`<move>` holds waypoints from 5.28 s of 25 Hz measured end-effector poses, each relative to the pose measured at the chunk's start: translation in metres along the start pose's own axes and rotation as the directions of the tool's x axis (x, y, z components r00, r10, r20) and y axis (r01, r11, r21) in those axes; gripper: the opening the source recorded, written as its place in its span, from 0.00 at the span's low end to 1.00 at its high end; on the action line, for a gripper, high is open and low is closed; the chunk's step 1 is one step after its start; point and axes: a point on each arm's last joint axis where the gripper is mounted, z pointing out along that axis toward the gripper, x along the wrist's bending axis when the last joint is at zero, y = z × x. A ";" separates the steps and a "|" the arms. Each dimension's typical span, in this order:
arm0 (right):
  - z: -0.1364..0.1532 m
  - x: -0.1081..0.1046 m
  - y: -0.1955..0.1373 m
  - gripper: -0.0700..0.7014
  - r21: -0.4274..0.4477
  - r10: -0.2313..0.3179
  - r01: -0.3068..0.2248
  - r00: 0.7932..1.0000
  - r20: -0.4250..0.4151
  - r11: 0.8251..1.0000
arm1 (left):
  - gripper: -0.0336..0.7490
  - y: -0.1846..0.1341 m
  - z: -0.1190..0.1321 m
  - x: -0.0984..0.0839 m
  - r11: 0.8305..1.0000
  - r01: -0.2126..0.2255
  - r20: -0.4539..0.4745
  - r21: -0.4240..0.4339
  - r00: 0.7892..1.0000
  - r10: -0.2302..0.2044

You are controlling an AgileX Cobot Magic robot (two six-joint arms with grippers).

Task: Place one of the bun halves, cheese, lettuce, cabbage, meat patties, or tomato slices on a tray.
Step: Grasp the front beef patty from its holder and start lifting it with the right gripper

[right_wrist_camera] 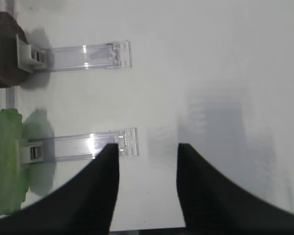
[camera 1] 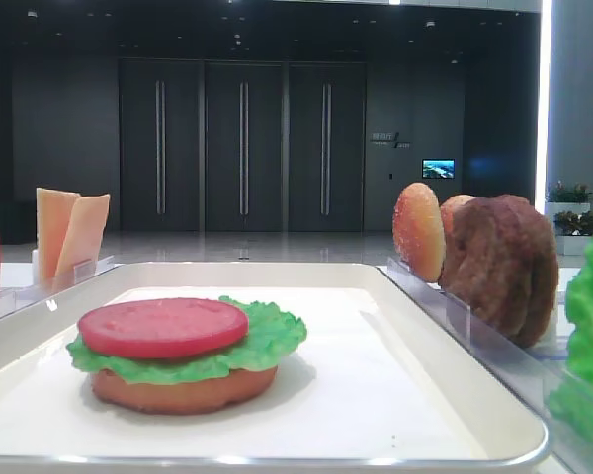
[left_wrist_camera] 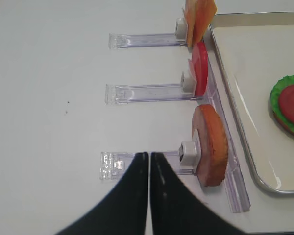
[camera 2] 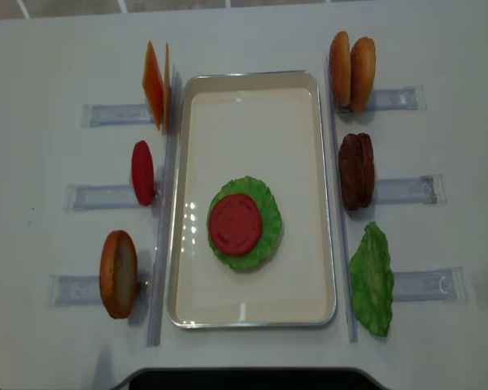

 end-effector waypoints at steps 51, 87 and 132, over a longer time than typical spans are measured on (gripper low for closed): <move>0.086 0.161 0.080 0.56 0.181 -0.149 0.199 0.955 -0.258 0.963 | 0.03 0.000 0.000 0.000 1.000 0.022 0.000 0.000 1.000 -0.022; 0.148 0.167 0.086 0.57 0.261 -0.158 0.212 0.964 -0.212 0.942 | 0.03 0.000 0.000 0.000 1.000 0.022 0.000 0.002 1.000 -0.022; 0.156 0.166 0.082 0.57 0.217 -0.224 0.284 0.939 -0.261 0.934 | 0.03 0.000 0.000 0.000 1.000 0.022 0.000 0.002 1.000 -0.022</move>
